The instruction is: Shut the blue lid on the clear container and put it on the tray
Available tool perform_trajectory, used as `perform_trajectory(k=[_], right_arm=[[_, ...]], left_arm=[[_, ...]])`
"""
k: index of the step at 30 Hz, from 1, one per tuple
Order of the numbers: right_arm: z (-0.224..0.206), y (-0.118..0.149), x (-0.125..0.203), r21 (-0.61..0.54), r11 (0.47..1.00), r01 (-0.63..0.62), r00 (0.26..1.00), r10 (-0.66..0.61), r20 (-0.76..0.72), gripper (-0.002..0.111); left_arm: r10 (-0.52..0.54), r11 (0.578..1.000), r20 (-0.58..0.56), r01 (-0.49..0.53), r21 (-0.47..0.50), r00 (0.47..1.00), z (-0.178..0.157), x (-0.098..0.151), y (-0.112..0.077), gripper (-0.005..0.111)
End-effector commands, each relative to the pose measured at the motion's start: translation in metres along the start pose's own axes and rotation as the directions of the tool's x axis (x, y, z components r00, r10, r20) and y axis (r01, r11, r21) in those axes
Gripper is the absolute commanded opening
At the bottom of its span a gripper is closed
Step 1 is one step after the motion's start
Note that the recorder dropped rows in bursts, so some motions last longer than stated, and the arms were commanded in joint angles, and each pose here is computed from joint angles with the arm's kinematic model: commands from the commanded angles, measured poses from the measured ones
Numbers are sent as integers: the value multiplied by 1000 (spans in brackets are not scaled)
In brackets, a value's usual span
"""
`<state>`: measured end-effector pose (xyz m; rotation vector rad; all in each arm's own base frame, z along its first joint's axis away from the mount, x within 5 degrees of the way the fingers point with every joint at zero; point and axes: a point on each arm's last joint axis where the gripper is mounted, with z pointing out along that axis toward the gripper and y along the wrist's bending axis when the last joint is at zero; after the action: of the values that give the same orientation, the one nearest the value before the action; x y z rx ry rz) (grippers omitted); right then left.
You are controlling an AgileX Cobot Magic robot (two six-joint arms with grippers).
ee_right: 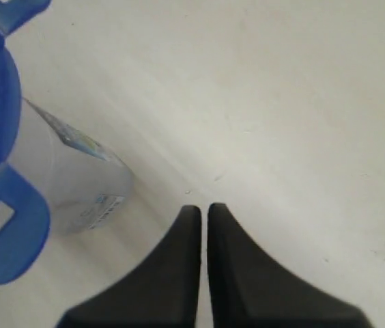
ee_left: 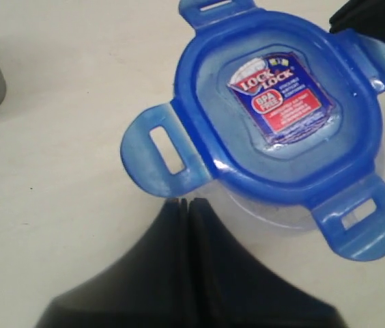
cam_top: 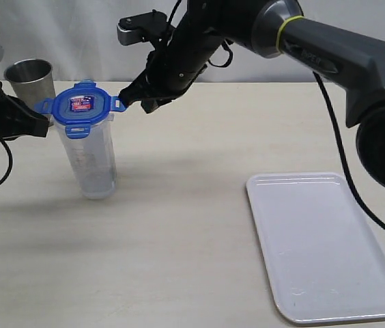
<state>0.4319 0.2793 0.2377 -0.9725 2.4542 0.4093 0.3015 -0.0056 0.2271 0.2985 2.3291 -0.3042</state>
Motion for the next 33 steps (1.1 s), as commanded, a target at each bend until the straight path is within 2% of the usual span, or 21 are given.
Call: perform_trajectory(k=[1, 4, 10, 19, 27, 33], right_arm=[[-33, 2, -10, 46, 999, 11, 998, -14, 63, 4], [-47, 7, -17, 24, 1000, -1, 992, -2, 123, 4], [-42, 19, -21, -123, 992, -7, 985, 28, 168, 4], [-13, 16, -13, -150, 988, -36, 993, 53, 110, 4], [-12, 18, -7, -174, 984, -31, 998, 40, 49, 4], [-12, 17, -8, -167, 986, -30, 997, 40, 59, 4]], left_arm=[[-3, 1000, 18, 3, 0, 1000, -3, -4, 0, 0], [-3, 1000, 17, 3, 2, 1000, -3, -4, -1, 0], [-3, 1000, 13, 3, 10, 1000, -3, -4, -1, 0], [-3, 1000, 14, 3, 8, 1000, -3, -4, -1, 0], [-3, 1000, 23, 3, -12, 1000, -3, -4, 1, 0], [-3, 1000, 16, 3, 4, 1000, -3, -4, -1, 0]])
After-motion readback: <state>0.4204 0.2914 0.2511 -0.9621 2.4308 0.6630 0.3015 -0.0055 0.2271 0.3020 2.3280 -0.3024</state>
